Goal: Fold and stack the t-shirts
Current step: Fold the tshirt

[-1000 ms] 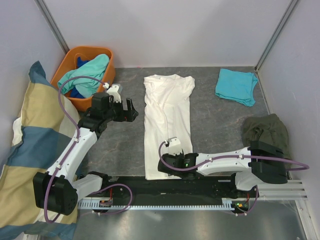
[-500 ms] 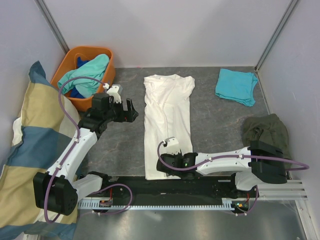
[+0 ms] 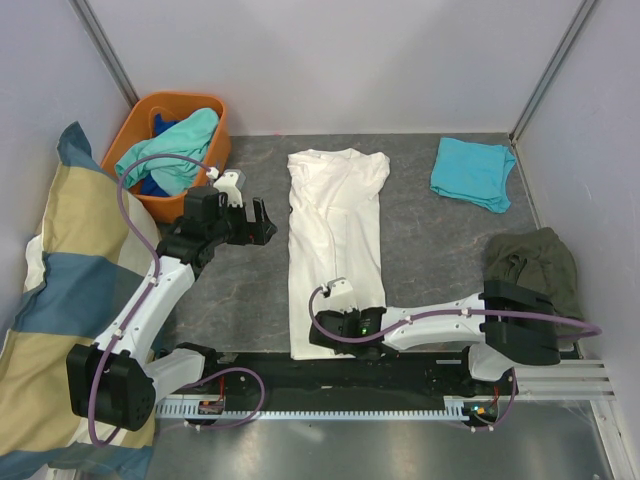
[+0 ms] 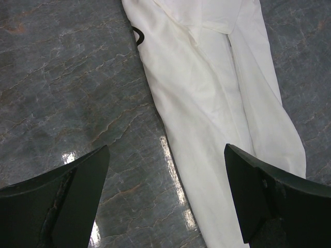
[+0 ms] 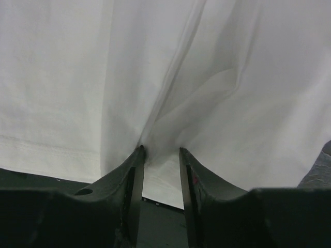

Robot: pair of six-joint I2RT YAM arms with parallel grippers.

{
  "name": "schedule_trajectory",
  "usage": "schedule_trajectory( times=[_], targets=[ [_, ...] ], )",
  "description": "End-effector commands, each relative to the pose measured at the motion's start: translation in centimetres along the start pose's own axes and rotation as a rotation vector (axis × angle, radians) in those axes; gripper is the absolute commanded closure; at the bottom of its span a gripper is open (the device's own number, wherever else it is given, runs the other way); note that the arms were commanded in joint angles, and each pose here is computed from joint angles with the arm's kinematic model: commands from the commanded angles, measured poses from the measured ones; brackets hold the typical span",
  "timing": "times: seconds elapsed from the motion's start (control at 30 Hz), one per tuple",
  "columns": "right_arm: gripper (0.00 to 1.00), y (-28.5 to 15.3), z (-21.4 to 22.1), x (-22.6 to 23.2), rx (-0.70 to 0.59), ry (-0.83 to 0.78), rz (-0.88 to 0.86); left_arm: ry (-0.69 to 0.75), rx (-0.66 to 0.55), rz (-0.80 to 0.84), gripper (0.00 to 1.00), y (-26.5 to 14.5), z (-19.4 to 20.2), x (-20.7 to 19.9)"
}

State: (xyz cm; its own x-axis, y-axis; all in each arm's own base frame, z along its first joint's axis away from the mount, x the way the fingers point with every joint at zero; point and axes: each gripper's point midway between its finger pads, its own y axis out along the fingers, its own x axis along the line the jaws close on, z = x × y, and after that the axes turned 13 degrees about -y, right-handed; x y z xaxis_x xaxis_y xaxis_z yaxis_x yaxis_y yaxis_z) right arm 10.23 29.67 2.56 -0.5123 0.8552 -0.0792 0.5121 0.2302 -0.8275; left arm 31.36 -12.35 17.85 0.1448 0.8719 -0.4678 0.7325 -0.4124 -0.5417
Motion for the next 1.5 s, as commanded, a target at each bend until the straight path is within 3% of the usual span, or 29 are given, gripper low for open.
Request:
schedule_trajectory(
  times=[0.0, 0.07, 0.13, 0.57, 1.03, 1.1, 1.13, 1.23, 1.33, 1.47],
  targets=[
    [0.77, 0.0, -0.8, 1.5, -0.018, 0.014, -0.041, -0.006, -0.032, 0.037, 0.0, -0.3, -0.7, -0.9],
    [0.94, -0.1, -0.8, 1.4, -0.021, 0.016, -0.04, -0.006, -0.032, 0.037, 0.0, -0.3, -0.7, -0.9],
    [1.0, -0.3, -0.8, 1.5, -0.022, 0.016, -0.046, -0.006, -0.032, 0.039, 0.0, -0.2, -0.7, -0.9],
    [1.0, -3.9, -0.9, 1.8, -0.012, -0.032, -0.071, -0.01, -0.023, 0.046, 0.0, -0.2, -0.5, -1.0],
    [1.0, -5.1, 2.5, 2.4, 0.086, -0.143, -0.102, -0.016, -0.008, 0.048, 0.0, 0.0, -0.2, -1.0],
    [0.91, -5.2, 2.5, 2.5, 0.082, -0.15, -0.11, -0.019, -0.005, 0.049, 0.0, 0.0, -0.2, -1.1],
    [0.67, -5.3, 2.4, 2.7, 0.076, -0.154, -0.117, -0.019, -0.005, 0.049, 0.0, 0.1, -0.2, -1.1],
    [0.39, -6.2, 0.0, 1.8, -0.021, -0.122, -0.077, -0.019, -0.005, 0.049, 0.0, 0.1, -0.3, -1.1],
    [0.3, -8.1, -4.7, -1.0, -0.203, 0.012, 0.002, -0.015, -0.009, 0.05, 0.0, 0.0, -0.7, -1.3],
    [0.29, -7.8, -10.0, -8.5, -0.316, 0.205, 0.135, -0.014, -0.025, 0.059, 0.0, 0.2, -1.9, -1.8]
  ],
)
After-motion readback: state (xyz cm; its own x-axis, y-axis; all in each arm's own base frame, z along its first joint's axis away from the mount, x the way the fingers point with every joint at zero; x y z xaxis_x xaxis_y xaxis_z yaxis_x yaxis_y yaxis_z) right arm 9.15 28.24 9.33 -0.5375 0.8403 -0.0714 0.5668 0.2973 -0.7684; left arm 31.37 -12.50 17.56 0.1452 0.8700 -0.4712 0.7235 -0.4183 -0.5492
